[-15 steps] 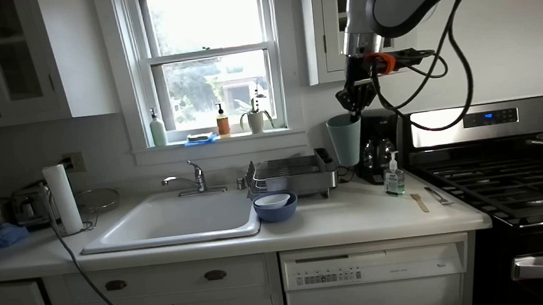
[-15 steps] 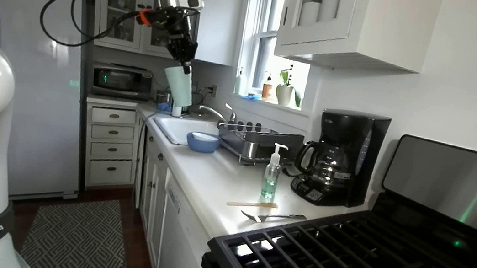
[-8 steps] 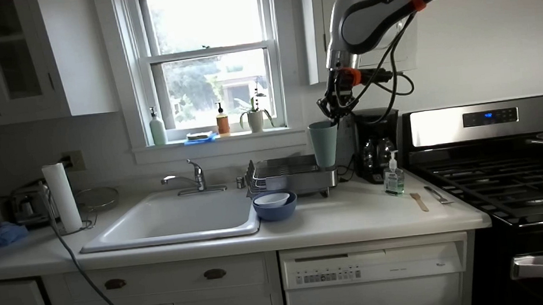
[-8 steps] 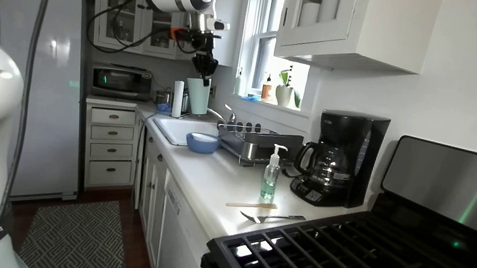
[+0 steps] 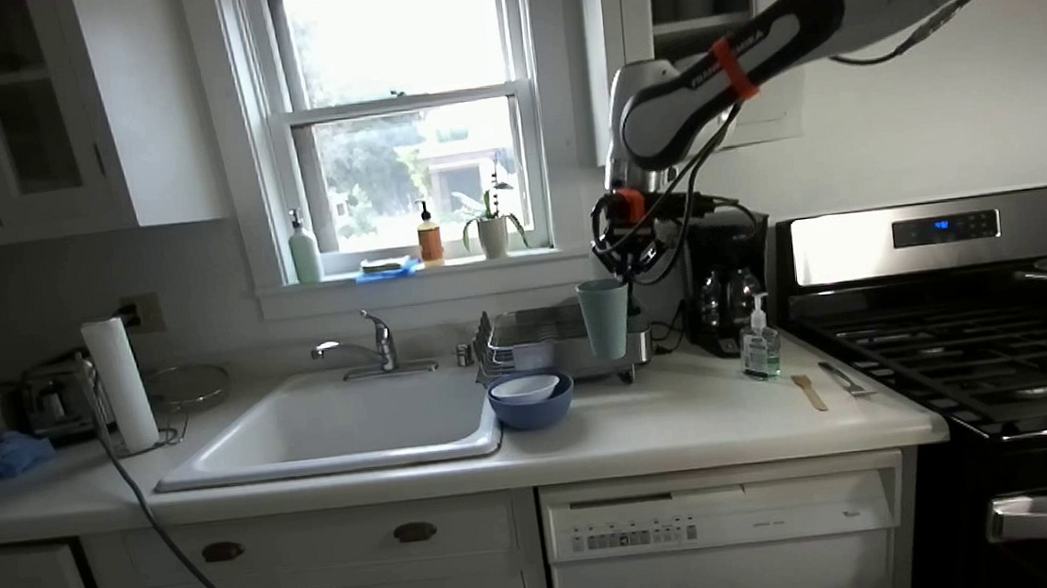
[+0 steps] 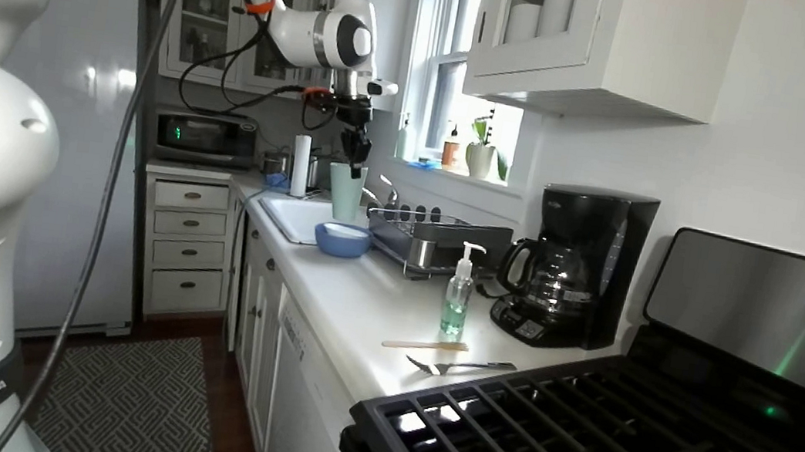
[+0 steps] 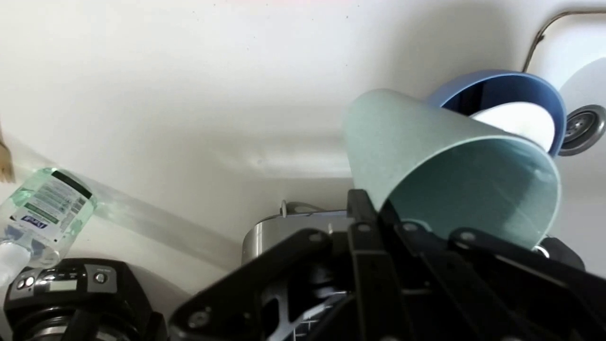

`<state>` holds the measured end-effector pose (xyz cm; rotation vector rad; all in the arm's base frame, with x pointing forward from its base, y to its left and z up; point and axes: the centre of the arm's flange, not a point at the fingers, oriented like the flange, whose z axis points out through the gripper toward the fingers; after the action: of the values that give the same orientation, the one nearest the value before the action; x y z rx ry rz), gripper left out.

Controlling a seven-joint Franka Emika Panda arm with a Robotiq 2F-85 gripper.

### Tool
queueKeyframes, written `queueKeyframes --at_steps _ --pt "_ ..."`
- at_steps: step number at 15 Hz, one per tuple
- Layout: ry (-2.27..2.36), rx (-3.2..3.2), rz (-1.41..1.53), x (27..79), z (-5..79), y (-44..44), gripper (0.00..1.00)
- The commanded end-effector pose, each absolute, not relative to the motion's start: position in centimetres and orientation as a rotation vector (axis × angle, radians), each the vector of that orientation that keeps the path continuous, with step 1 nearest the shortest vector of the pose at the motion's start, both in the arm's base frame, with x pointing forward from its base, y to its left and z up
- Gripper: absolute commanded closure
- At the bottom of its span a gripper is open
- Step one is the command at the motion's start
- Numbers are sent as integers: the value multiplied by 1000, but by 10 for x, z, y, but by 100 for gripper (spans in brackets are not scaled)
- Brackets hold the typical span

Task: Move the cup to the left

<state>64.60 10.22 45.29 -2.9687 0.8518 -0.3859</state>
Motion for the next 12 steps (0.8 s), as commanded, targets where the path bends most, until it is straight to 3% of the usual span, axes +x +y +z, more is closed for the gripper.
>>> queueKeyframes --at_steps 1,6,12 --pt "856 -2973 -378 648 448 103 96" --pt "856 -2976 -378 648 447 101 99" --pt "823 -2876 -419 688 443 96 99"
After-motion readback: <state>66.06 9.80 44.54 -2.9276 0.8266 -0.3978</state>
